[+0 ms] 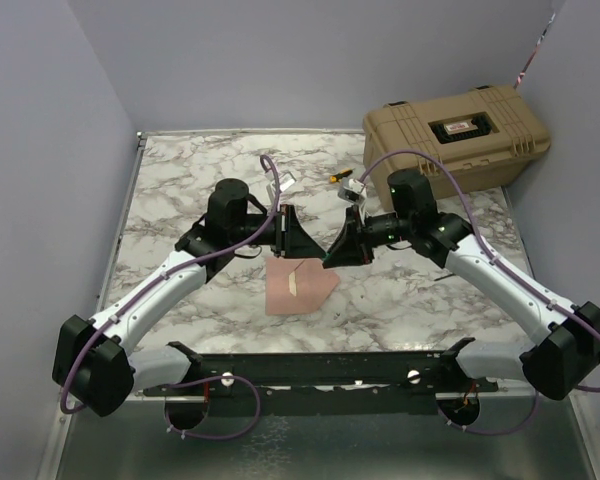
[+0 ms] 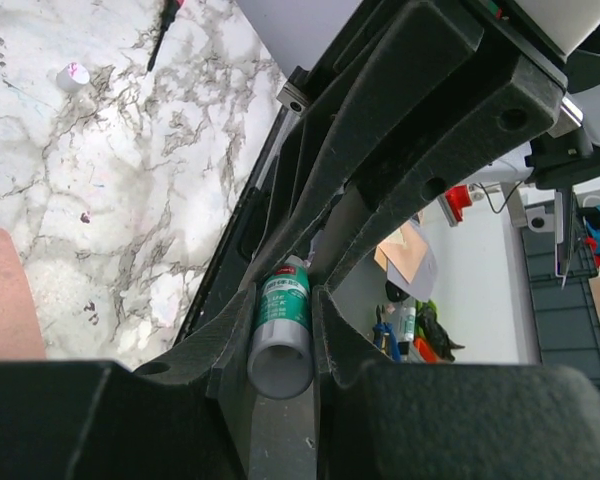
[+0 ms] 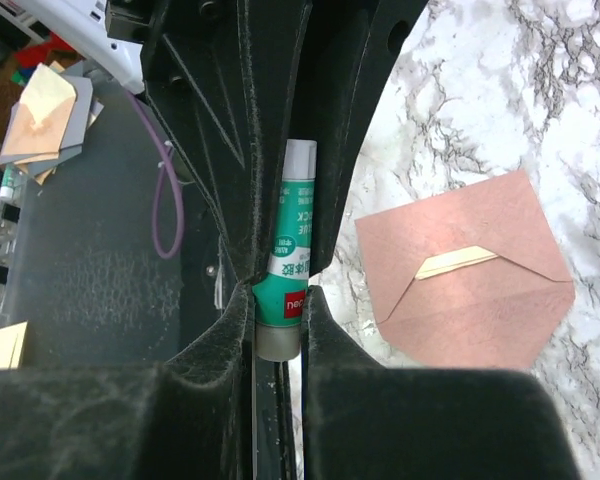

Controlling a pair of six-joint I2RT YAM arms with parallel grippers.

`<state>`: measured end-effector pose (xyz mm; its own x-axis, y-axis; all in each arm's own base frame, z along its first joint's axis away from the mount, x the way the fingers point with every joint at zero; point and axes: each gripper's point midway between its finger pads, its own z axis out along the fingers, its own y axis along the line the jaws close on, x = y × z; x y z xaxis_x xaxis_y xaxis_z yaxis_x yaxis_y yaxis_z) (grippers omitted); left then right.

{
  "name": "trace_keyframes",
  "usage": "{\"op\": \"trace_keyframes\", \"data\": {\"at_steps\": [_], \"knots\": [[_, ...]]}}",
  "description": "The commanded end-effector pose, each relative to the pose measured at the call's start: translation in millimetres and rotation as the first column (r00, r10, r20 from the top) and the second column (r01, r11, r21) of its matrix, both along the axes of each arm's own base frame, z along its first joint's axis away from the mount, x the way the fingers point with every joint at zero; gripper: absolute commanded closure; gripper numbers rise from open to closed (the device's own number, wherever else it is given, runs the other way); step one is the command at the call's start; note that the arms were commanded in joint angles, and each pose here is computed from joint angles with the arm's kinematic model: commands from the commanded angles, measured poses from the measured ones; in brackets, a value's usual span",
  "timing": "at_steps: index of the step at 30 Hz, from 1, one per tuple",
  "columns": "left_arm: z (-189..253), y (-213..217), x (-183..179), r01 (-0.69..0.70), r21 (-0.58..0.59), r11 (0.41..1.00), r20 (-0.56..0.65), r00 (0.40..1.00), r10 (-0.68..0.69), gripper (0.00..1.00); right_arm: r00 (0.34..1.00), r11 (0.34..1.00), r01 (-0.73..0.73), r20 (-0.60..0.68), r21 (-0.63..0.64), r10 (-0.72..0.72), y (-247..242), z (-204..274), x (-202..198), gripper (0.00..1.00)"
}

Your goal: Place the letter into the envelope and seal it

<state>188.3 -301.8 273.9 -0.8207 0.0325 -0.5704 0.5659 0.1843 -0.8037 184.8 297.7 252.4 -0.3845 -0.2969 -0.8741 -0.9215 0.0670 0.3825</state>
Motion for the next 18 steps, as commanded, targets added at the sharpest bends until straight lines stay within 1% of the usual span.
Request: {"op": "trace_keyframes", "data": {"at_steps": [1, 4, 7, 8, 10, 12, 13, 15, 18], "knots": [[19.8, 0.4, 15.8, -0.112, -0.016, 0.994, 0.040, 0.993, 0.112, 0.85, 0.999, 0.998, 0.030, -0.033, 0.046, -0.028, 7.5, 15.2, 2.3, 0.98], [23.1, 2.6, 38.7, -0.254, -0.012, 0.967, 0.018, 0.967, 0.254, 0.61, 0.990, 0.986, 0.135, -0.042, 0.098, -0.132, 10.2, 22.6, 14.9, 0.99], [34.3, 8.3, 57.5, -0.383, -0.052, 0.922, 0.024, 0.923, 0.385, 0.50, 0.968, 0.951, 0.247, -0.082, 0.185, -0.236, 13.7, 38.0, 28.8, 0.99], [41.1, 10.5, 61.6, -0.415, -0.087, 0.905, 0.030, 0.907, 0.419, 0.48, 0.959, 0.936, 0.281, -0.103, 0.210, -0.265, 14.3, 43.1, 32.9, 0.99], [53.0, 15.7, 67.0, -0.465, -0.160, 0.871, 0.035, 0.879, 0.476, 0.47, 0.921, 0.891, 0.383, -0.172, 0.245, -0.349, 13.4, 48.8, 45.2, 0.99], [62.9, 20.0, 67.7, -0.485, -0.228, 0.844, 0.041, 0.862, 0.506, 0.47, 0.886, 0.847, 0.455, -0.231, 0.273, -0.402, 11.1, 53.8, 52.8, 0.99], [64.3, 21.6, 68.3, -0.493, -0.244, 0.835, 0.039, 0.856, 0.516, 0.46, 0.874, 0.831, 0.476, -0.254, 0.287, -0.414, 9.6, 56.7, 53.8, 0.99], [65.0, 20.4, 66.7, -0.487, -0.264, 0.832, 0.033, 0.858, 0.513, 0.43, 0.865, 0.809, 0.492, -0.284, 0.321, -0.414, 8.1, 63.4, 52.8, 0.99], [60.6, 13.7, 61.0, -0.465, -0.271, 0.843, 0.014, 0.874, 0.486, 0.39, 0.852, 0.795, 0.511, -0.319, 0.327, -0.415, 6.7, 67.4, 52.0, 0.99]]}}
